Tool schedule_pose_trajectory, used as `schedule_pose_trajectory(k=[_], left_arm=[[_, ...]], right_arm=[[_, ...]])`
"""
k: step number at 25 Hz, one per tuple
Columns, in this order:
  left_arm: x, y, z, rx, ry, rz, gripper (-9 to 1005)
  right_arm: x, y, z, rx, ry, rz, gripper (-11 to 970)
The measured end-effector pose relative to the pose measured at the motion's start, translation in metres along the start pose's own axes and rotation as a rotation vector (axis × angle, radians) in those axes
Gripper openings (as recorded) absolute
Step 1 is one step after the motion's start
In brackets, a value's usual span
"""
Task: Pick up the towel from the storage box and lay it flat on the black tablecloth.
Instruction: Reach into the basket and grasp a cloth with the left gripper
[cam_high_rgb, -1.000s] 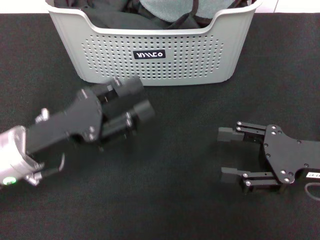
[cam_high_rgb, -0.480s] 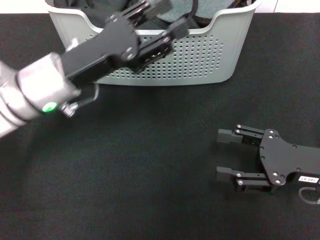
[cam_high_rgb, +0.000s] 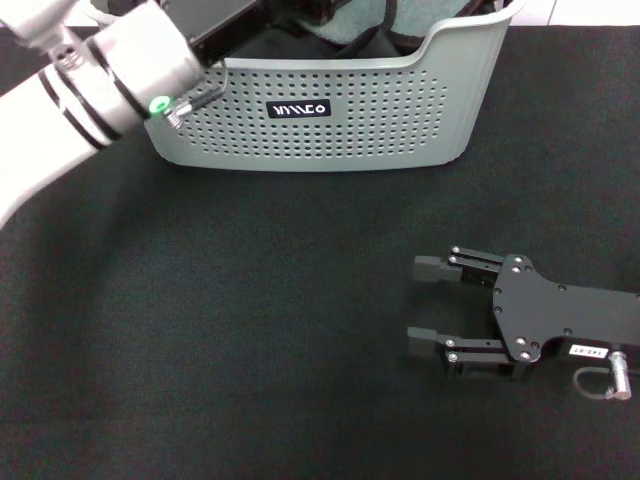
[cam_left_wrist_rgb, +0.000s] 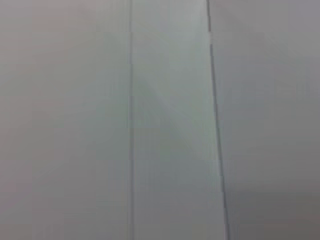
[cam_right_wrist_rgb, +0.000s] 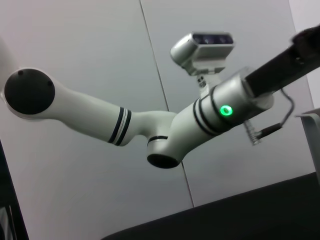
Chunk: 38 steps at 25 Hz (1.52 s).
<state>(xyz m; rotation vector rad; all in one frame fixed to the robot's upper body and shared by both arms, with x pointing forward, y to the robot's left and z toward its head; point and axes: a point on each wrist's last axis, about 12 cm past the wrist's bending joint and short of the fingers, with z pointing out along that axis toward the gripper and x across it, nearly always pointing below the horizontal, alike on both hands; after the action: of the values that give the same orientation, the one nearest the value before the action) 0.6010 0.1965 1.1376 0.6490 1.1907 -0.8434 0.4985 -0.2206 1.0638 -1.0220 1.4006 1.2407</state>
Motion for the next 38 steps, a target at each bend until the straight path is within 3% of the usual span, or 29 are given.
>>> schedule_pose_trajectory(k=[8,16,27,38], left_arm=[[0.010,0.006,0.022,-0.100,0.098,0.140,639],[0.019,0.010,0.026,-0.204,0.157,0.258,600],[0.024,0.007,0.021,-0.273,0.137,0.225,546],[0.026,0.005,0.019,-0.302,0.106,0.168,76]], right_arm=[[-0.001,-0.003,0.005,-0.001,0.009,-0.005,782],[-0.002,-0.004,0.007,-0.004,0.008,-0.009,781],[-0.002,-0.004,0.006,0.000,0.008,-0.008,781],[-0.002,-0.003,0.006,-0.001,0.010,-0.008,781]])
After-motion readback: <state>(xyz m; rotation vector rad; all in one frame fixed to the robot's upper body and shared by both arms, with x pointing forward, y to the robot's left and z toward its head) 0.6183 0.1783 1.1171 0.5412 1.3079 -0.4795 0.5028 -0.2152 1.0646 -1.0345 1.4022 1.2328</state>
